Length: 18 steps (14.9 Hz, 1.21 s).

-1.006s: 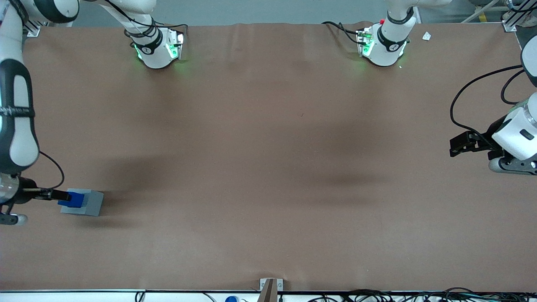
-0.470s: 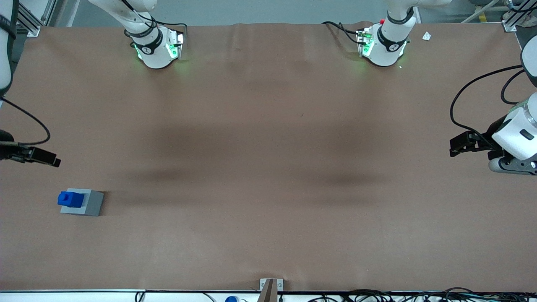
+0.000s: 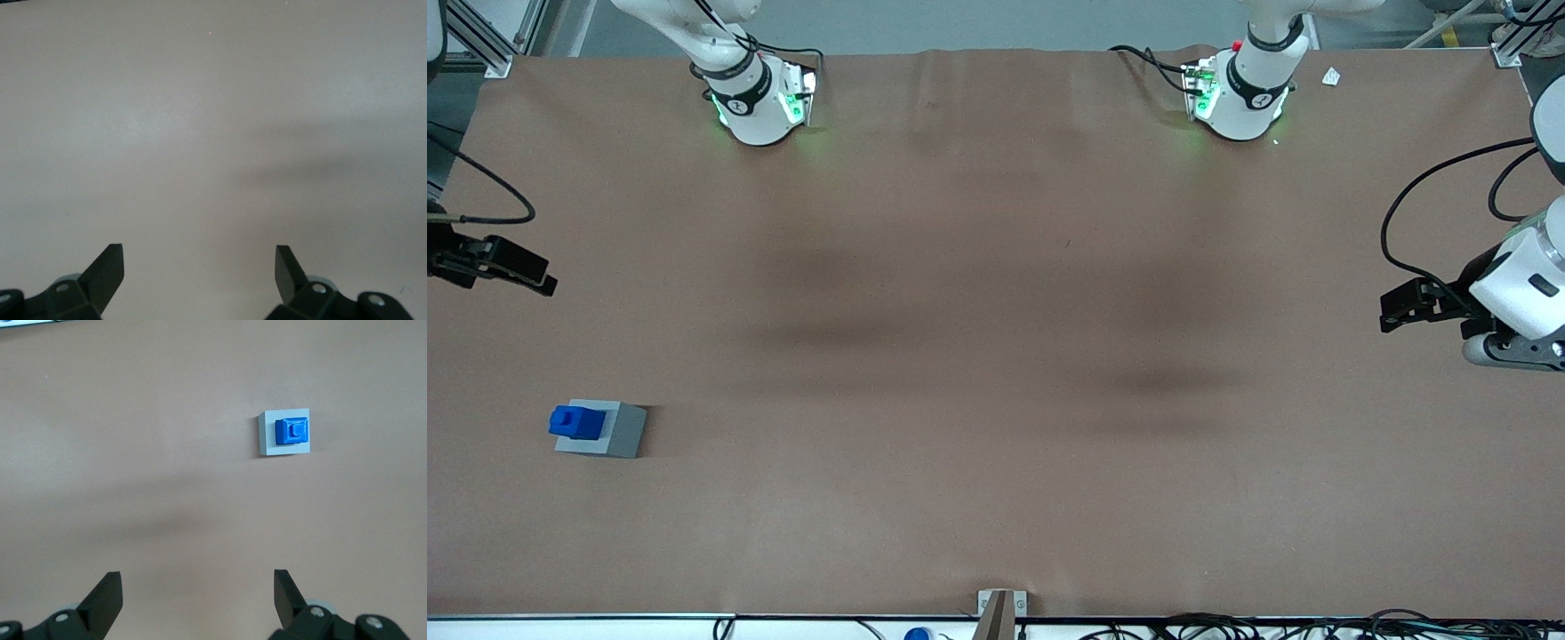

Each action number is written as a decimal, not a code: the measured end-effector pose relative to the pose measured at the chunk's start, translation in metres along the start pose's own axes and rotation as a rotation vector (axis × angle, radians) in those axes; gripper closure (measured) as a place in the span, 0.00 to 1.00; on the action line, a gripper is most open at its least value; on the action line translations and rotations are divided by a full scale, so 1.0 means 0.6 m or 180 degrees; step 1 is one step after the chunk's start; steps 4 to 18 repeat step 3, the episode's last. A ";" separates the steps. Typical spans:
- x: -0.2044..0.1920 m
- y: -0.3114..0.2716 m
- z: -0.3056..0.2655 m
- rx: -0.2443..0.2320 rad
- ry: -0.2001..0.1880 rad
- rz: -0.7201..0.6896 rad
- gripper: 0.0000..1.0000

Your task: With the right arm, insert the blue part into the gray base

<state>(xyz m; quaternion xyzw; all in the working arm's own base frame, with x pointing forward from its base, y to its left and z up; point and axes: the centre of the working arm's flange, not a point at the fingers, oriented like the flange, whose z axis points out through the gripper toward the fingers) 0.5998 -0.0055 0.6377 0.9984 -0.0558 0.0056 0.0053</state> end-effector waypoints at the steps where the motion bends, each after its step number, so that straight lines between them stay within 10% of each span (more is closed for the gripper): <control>1: 0.000 -0.002 0.000 -0.0002 0.0001 0.0001 0.00; 18: 0.000 0.002 0.003 -0.0008 -0.0012 0.0014 0.00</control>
